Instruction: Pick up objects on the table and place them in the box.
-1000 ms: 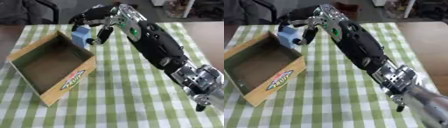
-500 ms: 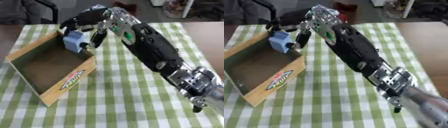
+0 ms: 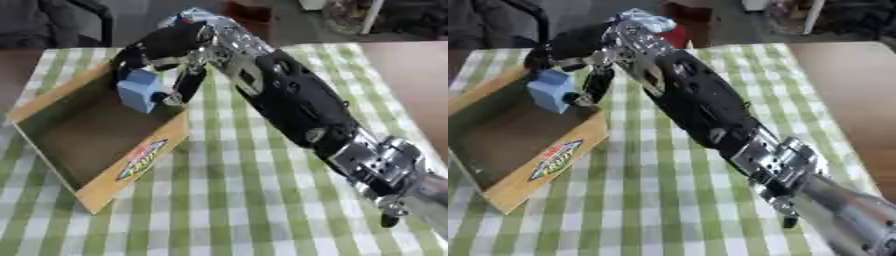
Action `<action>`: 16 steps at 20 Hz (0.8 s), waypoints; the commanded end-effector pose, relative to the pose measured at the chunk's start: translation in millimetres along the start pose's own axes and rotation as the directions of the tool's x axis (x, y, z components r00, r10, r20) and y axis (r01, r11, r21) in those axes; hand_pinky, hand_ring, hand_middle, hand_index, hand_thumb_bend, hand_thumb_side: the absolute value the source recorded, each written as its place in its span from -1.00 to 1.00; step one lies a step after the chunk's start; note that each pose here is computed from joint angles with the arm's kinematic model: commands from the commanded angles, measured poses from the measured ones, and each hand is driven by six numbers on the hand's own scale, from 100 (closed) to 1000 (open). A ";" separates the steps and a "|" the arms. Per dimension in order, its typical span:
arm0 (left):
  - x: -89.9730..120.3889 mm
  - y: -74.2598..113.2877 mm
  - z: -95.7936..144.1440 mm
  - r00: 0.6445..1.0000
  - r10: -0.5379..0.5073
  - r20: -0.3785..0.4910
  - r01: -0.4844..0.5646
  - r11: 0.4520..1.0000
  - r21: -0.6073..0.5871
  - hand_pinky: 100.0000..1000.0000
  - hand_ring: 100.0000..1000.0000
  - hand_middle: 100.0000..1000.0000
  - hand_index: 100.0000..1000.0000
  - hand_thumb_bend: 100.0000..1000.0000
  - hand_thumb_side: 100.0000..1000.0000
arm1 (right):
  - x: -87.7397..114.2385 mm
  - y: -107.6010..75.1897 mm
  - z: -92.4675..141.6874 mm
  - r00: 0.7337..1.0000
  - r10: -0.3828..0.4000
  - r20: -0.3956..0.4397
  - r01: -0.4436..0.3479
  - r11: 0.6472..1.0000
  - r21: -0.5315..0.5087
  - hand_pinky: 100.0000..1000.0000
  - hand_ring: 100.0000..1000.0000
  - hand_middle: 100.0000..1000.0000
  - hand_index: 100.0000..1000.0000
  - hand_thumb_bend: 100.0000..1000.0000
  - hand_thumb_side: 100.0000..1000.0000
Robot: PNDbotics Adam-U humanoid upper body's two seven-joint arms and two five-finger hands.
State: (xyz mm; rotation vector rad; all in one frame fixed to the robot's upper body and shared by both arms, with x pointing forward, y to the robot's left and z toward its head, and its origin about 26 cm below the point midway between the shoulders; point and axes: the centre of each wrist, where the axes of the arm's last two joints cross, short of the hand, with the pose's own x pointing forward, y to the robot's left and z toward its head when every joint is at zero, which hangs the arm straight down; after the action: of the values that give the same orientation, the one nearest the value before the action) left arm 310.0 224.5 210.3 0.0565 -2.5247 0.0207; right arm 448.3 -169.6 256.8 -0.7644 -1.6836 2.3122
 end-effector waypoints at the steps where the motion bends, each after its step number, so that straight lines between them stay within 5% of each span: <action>1: 6.9 -1.2 -5.3 0.999 0.008 0.032 -0.008 1.000 -0.002 0.26 0.01 0.12 0.52 -1.00 0.23 | 0.7 -13.2 2.3 0.998 0.070 0.000 -0.070 0.997 -0.029 0.76 0.76 0.82 0.98 -0.30 -0.34; 6: 6.9 -1.2 -5.2 0.999 0.009 0.032 -0.009 1.000 -0.001 0.26 0.01 0.12 0.52 -1.00 0.23 | 0.8 -11.6 2.8 0.993 0.114 -0.026 -0.115 0.992 -0.048 0.75 0.73 0.80 1.00 0.00 -0.10; 16: 6.1 0.7 -3.7 1.000 0.002 0.027 -0.002 1.000 0.005 0.26 0.01 0.12 0.52 -1.00 0.22 | -6.2 -15.7 17.4 0.988 0.130 -0.083 -0.143 0.975 -0.169 0.70 0.70 0.77 1.00 -0.09 -0.25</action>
State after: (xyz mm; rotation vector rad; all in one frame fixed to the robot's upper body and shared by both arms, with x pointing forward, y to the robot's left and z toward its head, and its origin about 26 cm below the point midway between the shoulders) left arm 309.9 223.5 209.6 0.0519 -2.5225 0.0283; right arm 446.1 -174.4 258.7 -0.9527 -1.8218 2.2483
